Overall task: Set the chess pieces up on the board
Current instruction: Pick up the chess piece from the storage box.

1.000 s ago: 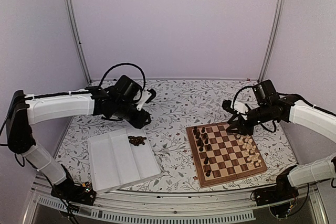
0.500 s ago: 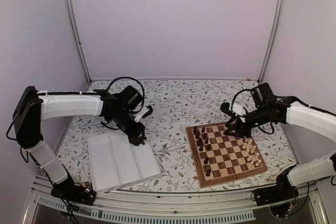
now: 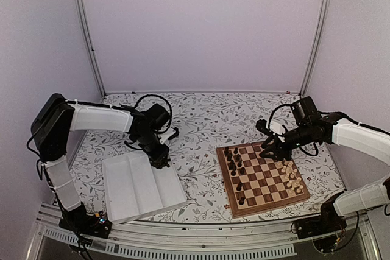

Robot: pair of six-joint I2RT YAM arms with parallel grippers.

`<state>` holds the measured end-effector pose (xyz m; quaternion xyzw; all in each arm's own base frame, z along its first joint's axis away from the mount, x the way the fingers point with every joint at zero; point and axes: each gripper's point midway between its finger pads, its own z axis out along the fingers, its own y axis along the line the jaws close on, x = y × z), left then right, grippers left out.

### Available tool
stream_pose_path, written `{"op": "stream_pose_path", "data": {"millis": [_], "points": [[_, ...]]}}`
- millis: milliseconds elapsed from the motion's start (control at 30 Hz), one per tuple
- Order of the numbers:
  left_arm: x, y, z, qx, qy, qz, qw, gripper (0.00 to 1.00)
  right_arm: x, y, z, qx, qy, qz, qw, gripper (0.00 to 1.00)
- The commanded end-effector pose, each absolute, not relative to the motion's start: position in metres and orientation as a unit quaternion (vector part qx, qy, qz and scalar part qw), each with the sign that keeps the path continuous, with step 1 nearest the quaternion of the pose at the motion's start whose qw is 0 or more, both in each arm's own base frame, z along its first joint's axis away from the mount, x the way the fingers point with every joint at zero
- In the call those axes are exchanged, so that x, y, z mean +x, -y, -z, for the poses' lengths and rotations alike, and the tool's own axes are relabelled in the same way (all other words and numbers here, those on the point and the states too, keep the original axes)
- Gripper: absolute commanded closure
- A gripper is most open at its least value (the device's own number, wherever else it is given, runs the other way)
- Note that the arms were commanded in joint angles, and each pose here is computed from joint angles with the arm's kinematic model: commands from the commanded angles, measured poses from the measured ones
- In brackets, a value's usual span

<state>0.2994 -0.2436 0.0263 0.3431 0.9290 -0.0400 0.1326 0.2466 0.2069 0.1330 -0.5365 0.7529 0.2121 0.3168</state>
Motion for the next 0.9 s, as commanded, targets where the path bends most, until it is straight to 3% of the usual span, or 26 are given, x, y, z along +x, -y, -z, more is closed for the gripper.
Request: {"op": "stream_pose_path", "data": {"millis": [0, 400, 700, 867], "points": [[0.311, 0.250, -0.016, 0.373, -0.916, 0.039, 0.142, 0.62, 0.245, -0.207, -0.131, -0.538, -0.750, -0.217, 0.318, 0.61], [0.258, 0.259, -0.017, 0.391, -0.905, 0.147, 0.080, 0.81, 0.241, -0.210, -0.126, -0.542, -0.749, -0.232, 0.302, 0.61], [0.259, 0.228, 0.002, 0.380, -0.920, 0.066, 0.066, 0.69, 0.240, -0.211, -0.123, -0.542, -0.751, -0.239, 0.294, 0.60], [0.258, 0.221, 0.005, 0.360, -0.931, 0.040, 0.047, 0.68, 0.239, -0.211, -0.125, -0.541, -0.750, -0.240, 0.295, 0.60]]}}
